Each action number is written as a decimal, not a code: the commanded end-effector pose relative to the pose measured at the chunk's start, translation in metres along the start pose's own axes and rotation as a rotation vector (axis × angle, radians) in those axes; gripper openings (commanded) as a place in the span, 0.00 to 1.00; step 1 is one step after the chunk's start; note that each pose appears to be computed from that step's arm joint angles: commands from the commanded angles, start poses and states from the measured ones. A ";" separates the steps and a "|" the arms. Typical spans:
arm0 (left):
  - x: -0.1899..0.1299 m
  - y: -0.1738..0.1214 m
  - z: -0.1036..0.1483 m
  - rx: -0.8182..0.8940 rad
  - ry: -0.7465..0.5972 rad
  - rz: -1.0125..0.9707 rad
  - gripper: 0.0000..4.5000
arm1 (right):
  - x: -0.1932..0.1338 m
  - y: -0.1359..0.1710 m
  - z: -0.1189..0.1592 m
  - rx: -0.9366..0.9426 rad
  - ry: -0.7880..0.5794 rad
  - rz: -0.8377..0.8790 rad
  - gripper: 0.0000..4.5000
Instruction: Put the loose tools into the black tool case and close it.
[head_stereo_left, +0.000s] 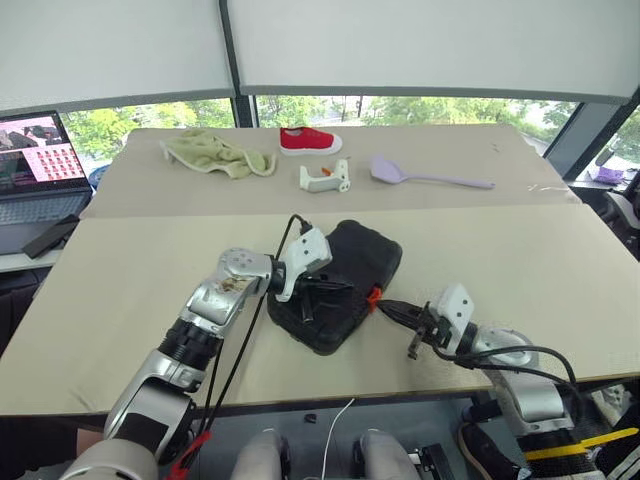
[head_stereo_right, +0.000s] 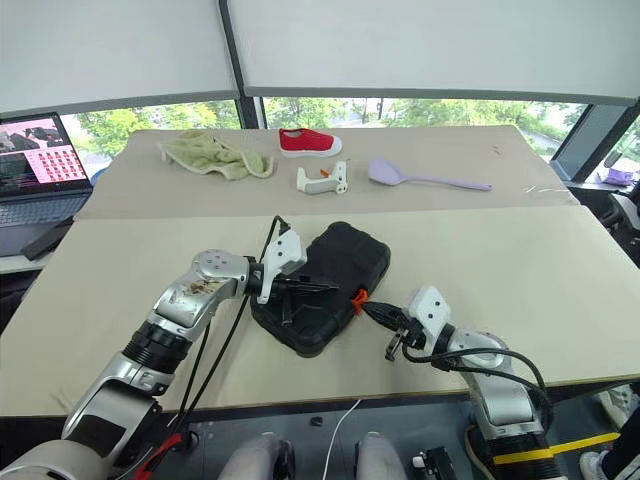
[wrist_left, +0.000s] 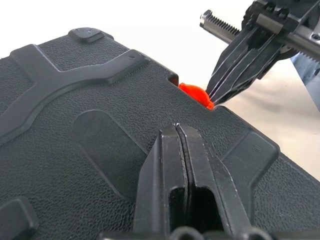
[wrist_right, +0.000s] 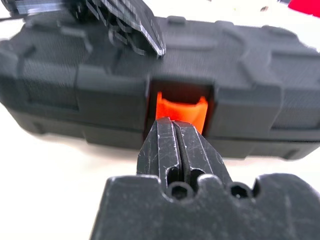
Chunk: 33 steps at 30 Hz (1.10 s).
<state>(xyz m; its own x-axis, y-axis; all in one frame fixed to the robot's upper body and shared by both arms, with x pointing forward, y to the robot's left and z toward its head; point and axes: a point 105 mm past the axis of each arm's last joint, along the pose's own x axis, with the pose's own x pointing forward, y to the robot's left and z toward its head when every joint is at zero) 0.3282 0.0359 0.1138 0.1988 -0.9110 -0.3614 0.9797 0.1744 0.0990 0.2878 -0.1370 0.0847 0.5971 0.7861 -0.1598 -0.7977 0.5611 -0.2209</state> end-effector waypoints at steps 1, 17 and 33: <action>0.002 -0.007 -0.052 -0.144 0.136 0.003 0.01 | 0.003 0.004 0.004 -0.020 0.026 0.031 0.00; -0.056 0.005 -0.015 -0.137 -0.223 0.149 0.13 | -0.017 -0.007 0.012 -0.089 -0.006 0.007 0.00; -0.219 -0.055 -0.102 -0.107 0.064 0.702 1.00 | -0.099 -0.049 0.012 -0.302 0.032 0.011 0.98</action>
<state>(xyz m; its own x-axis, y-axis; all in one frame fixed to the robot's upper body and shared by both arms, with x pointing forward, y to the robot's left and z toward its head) 0.2325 0.2590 0.0820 0.7434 -0.5797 -0.3336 0.6512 0.7413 0.1629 0.2654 -0.2404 0.1048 0.6066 0.7525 -0.2564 -0.7742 0.4858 -0.4058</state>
